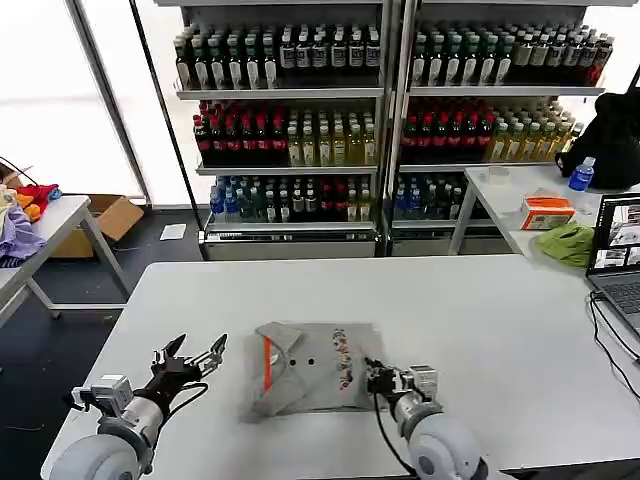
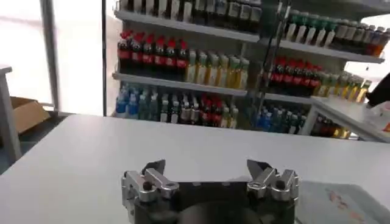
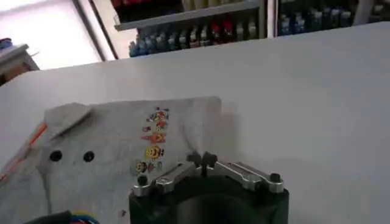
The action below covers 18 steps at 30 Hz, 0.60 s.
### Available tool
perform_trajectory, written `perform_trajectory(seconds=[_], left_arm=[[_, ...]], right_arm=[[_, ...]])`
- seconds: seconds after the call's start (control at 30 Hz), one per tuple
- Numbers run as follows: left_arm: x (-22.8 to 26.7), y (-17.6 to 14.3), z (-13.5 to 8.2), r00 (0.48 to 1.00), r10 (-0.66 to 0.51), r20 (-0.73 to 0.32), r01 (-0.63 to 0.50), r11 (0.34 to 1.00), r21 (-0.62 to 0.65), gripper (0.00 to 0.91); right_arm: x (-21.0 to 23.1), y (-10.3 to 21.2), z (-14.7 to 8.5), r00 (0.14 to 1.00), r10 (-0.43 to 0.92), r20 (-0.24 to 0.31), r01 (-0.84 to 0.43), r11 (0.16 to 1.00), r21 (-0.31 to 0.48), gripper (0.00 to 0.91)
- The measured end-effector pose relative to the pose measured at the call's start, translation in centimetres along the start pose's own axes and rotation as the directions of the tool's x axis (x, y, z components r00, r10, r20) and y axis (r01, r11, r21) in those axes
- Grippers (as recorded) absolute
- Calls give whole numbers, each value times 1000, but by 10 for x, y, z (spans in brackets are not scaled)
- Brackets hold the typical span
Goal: Fold and organize the clothes.
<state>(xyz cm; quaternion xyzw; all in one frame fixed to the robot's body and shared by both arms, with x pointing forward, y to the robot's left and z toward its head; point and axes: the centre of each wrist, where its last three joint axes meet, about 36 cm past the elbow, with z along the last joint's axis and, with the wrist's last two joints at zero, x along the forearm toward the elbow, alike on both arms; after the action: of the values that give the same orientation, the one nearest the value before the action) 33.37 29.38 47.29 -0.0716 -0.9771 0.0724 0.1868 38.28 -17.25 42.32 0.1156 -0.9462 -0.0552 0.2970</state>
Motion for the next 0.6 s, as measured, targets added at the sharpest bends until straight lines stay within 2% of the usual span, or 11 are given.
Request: perform_trajectory(seconds=[0.1,0.13,0.17,0.2,0.23,0.5,0.6], left_arm=[[-1,-2,1,1000,4,1,-4,1000,6,907],[-1,-2,2,1000,3,0,-3,1000,7,907],[-2,-3,2,1000,4,-1,-4,1000,7,907],[-2,-3,3,1000,4,-2,-3,1000,8,907],[-2,-3,4,1000,4,-3,-4,1000,10,907],[-1,-5,4,1000,7,-1,-7,1000,18,907],[-2,-7,4,1000,12,-1,-12,1000,23,907]], right_arm=[[3,-17,-2,999,36,9,-36,999,17,10],[3,-20,-3,999,46,14,-46,999,22,101],[3,-25,-5,998,58,20,-58,998,27,151],[3,-28,-6,997,68,25,-68,997,31,846],[2,-31,-6,997,78,30,-79,996,37,907],[1,-52,-11,987,148,61,-153,984,88,907],[5,-55,-14,982,166,90,-175,979,103,907]])
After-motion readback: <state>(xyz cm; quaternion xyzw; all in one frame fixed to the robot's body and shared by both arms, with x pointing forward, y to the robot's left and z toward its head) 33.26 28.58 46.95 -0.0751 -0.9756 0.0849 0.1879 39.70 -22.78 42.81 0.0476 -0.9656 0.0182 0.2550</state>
